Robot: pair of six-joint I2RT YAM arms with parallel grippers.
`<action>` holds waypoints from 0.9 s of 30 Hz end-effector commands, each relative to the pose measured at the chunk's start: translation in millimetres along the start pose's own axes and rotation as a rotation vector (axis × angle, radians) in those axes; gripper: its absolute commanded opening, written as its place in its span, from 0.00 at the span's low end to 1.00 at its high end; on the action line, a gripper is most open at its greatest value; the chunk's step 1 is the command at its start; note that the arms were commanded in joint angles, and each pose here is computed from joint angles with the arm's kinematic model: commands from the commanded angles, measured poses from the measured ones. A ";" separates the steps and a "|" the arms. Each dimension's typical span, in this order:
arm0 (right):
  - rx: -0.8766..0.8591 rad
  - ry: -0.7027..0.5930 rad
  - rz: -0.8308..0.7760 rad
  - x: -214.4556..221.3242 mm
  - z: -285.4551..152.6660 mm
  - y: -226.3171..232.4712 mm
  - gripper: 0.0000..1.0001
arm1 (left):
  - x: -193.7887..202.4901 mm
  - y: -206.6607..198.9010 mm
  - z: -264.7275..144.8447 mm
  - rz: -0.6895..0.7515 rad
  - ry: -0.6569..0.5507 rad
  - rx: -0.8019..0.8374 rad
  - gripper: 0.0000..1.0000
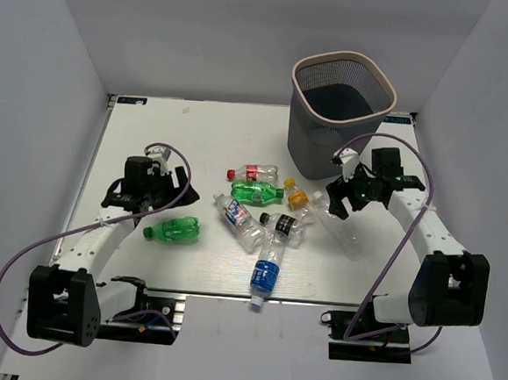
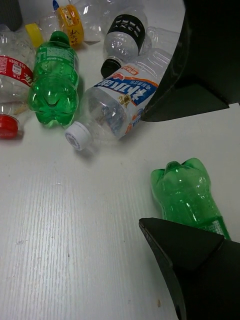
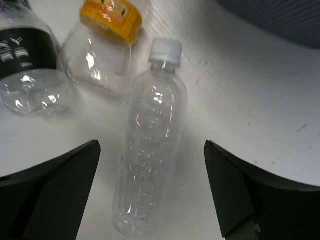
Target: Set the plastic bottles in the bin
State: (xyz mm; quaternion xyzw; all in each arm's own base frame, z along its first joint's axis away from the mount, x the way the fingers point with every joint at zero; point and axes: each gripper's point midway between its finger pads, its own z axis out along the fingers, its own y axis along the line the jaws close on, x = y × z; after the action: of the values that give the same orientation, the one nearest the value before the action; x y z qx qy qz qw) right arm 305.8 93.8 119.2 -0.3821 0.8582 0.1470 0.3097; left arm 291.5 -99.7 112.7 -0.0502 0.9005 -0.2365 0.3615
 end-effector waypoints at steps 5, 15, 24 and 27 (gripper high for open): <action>0.104 0.125 0.060 40.9 32.2 -6.3 0.90 | -9.1 -17.9 -9.1 0.021 -0.010 0.040 0.94; 0.081 0.189 0.019 74.2 57.2 0.3 0.55 | 1.5 -13.6 -44.3 -0.332 -0.060 -0.109 0.98; -0.108 -0.099 -0.356 -7.7 -27.0 50.5 0.24 | 39.6 2.9 -65.7 -0.799 -0.098 -0.233 0.99; -0.306 -0.241 -0.487 -37.4 -61.7 95.5 0.22 | 50.0 7.8 -60.6 -0.869 -0.082 -0.256 0.99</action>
State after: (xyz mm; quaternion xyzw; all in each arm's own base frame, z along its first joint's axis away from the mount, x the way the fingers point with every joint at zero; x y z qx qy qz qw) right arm 258.9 108.9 132.7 -0.5126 0.7810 0.1439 0.3265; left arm 223.9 -86.7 133.4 -0.3980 0.8257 -0.2666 0.2979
